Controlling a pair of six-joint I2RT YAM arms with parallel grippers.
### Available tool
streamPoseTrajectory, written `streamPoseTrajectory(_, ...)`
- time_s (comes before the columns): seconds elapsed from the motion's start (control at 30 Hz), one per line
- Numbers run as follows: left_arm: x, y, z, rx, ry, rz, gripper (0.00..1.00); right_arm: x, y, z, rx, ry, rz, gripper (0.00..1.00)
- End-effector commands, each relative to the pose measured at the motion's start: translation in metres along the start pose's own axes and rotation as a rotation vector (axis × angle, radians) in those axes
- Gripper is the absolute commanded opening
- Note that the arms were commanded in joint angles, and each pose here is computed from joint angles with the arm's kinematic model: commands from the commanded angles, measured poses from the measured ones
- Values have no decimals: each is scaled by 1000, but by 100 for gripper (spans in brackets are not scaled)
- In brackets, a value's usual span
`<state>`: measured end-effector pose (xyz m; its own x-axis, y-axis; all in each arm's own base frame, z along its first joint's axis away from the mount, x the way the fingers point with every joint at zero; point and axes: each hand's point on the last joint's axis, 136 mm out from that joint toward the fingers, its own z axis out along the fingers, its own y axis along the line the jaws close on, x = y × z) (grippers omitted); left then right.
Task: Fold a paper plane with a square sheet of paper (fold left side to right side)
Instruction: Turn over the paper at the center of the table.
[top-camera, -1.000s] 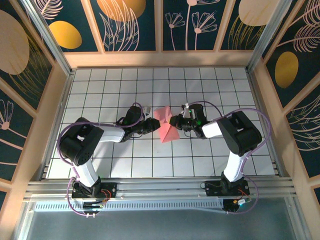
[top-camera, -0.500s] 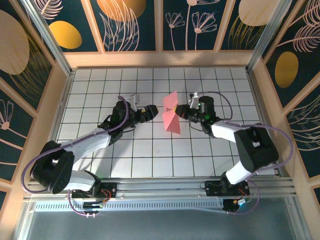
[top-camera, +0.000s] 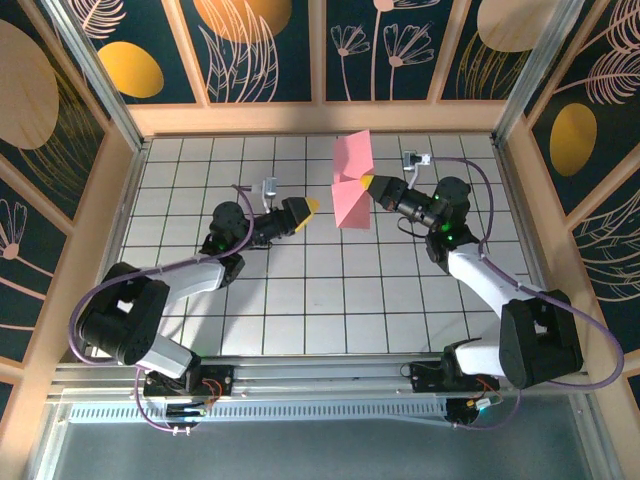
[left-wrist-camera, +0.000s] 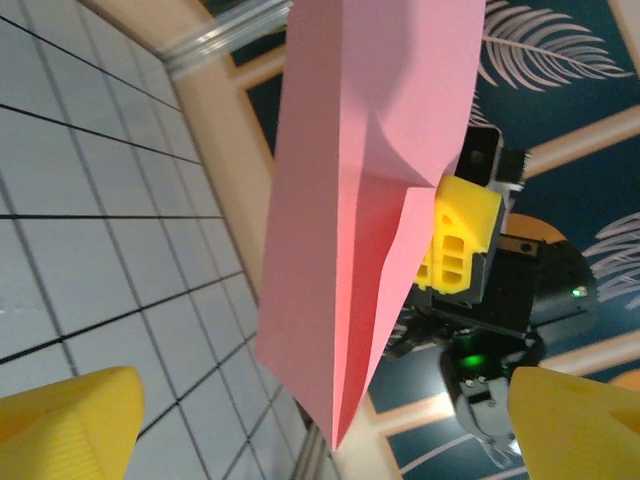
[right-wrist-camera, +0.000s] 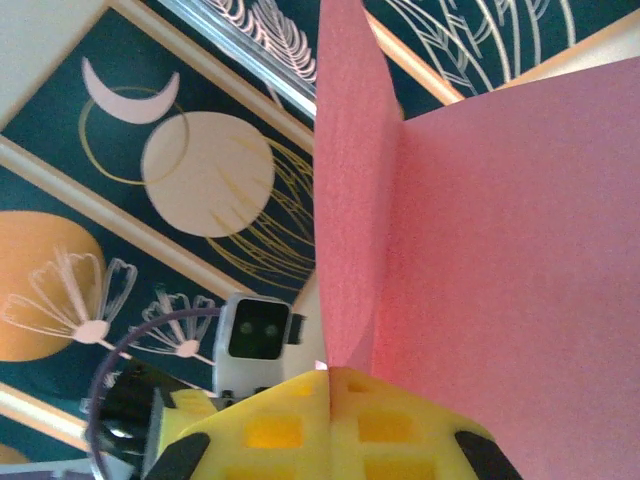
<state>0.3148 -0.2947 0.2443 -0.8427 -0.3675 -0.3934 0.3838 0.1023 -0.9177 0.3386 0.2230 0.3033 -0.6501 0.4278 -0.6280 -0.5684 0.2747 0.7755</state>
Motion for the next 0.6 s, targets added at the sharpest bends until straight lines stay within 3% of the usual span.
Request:
streamPoseTrajectory(0.0,-2,-43,11,145,48,80,93,-10,29,-1,-105,-5,0,0)
streamPoseTrajectory(0.3,14,-51,43,227,111,46,84,-3,29,1,-149,18,53,0)
streamPoseTrajectory(0.57,11,-55,43,265,100,29,54,4,21,-1,-130,24,71,0)
